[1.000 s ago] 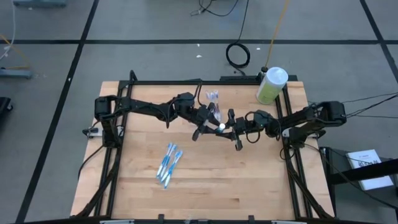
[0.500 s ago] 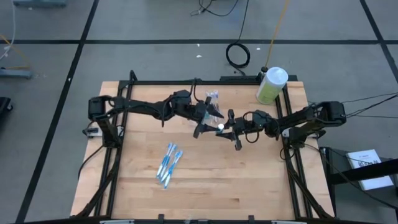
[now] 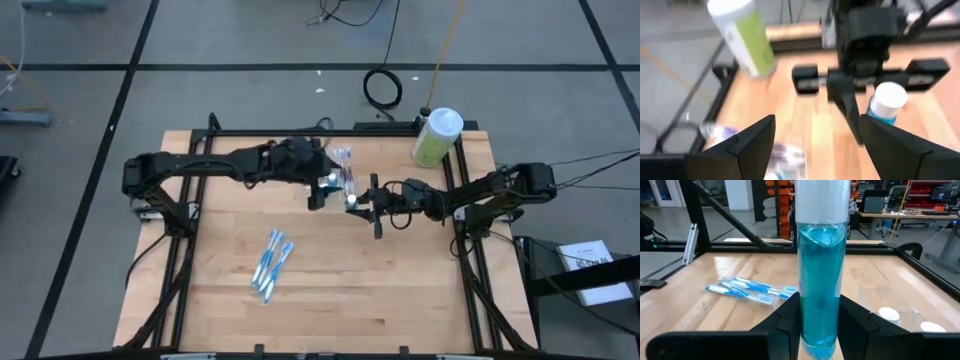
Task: Pick & Place toothbrushing station
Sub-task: Put the blue mouthwash into the transparent organizer
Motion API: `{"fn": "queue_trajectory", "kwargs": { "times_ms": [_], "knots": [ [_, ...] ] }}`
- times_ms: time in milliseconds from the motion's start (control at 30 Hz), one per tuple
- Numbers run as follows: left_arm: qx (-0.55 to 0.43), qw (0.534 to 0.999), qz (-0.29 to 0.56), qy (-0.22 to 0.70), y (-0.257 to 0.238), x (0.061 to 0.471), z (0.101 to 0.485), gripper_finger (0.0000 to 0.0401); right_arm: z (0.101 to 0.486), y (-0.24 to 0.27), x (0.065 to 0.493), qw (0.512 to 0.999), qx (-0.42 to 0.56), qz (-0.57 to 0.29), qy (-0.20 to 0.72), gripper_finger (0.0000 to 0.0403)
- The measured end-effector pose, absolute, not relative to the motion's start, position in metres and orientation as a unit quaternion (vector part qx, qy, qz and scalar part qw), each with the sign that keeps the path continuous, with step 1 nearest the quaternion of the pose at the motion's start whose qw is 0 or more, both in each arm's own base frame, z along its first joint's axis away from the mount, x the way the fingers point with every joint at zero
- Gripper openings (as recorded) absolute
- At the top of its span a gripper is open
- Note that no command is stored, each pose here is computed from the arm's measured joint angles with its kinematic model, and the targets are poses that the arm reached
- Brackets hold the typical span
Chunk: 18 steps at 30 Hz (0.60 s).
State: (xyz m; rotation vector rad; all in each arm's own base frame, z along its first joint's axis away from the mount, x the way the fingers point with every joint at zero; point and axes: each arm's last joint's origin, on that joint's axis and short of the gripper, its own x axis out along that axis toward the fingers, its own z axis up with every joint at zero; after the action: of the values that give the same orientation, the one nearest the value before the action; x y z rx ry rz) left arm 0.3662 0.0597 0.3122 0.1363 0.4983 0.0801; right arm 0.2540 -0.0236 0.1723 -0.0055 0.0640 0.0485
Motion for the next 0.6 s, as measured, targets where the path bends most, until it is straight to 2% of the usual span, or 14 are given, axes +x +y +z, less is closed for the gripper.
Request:
{"fn": "queue_trajectory", "kwargs": {
  "times_ms": [100,267,400,600],
  "knots": [
    [0.062,0.947,0.031,0.315,0.057,0.376,0.316,0.0294,0.172,-0.024,0.254,0.999,-0.004,0.024,0.033,0.0091],
    [0.11,0.918,-0.014,0.38,0.042,0.397,0.316,0.0294,0.169,-0.024,0.254,0.999,-0.004,0.023,0.047,0.0091],
    [0.144,0.904,-0.02,0.402,0.032,0.408,0.323,0.0294,0.168,-0.024,0.254,0.998,-0.002,0.021,0.055,0.0091],
    [0.127,0.912,-0.033,0.389,0.027,0.417,0.333,0.0294,0.165,-0.024,0.253,0.998,0.001,0.02,0.068,0.0091]
  ]
}}
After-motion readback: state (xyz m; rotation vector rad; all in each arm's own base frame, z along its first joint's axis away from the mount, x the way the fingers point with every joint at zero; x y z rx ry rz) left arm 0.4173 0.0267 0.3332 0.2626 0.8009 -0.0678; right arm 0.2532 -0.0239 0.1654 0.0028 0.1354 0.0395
